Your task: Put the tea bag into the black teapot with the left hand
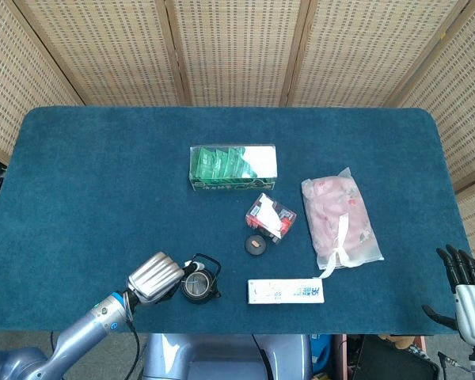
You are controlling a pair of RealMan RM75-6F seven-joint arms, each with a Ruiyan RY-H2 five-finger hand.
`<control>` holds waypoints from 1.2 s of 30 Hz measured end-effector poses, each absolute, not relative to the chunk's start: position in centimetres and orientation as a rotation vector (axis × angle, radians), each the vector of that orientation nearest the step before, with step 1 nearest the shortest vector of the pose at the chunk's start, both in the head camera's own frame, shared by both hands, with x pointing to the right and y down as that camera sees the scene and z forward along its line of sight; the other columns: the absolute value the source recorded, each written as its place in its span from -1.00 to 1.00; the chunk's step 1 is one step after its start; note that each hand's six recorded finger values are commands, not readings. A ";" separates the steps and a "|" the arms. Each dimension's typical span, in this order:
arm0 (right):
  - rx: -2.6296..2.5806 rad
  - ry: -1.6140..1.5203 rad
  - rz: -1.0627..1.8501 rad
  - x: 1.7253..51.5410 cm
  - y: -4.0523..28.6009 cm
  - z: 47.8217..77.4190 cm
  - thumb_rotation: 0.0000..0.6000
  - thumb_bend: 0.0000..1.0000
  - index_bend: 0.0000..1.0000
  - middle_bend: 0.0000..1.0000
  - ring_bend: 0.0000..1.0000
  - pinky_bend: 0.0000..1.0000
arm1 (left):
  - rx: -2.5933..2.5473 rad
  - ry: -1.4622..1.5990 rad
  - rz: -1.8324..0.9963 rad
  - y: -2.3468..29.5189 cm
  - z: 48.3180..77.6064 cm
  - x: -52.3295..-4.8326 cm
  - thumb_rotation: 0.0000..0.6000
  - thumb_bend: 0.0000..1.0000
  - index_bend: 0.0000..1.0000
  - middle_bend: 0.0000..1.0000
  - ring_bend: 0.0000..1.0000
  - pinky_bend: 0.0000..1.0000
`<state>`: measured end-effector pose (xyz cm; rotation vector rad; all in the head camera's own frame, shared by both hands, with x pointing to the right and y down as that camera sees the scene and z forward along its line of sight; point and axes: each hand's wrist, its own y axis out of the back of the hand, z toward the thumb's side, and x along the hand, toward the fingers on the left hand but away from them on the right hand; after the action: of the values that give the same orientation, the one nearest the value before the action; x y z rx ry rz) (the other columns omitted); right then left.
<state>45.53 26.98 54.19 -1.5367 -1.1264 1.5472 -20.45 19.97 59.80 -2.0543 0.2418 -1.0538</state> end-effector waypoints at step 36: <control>-1.525 -1.060 1.486 44.0 25.6 54.2 1.00 -1.00 -0.90 -0.81 -0.99 -0.76 | -1.521 1.028 -1.500 21.9 54.2 -42.6 1.00 0.29 -0.68 -1.00 -1.00 -1.00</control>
<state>43.97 25.59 54.18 -1.5250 -1.0602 1.4863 -42.62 21.94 54.21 -1.5209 1.0276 -1.4997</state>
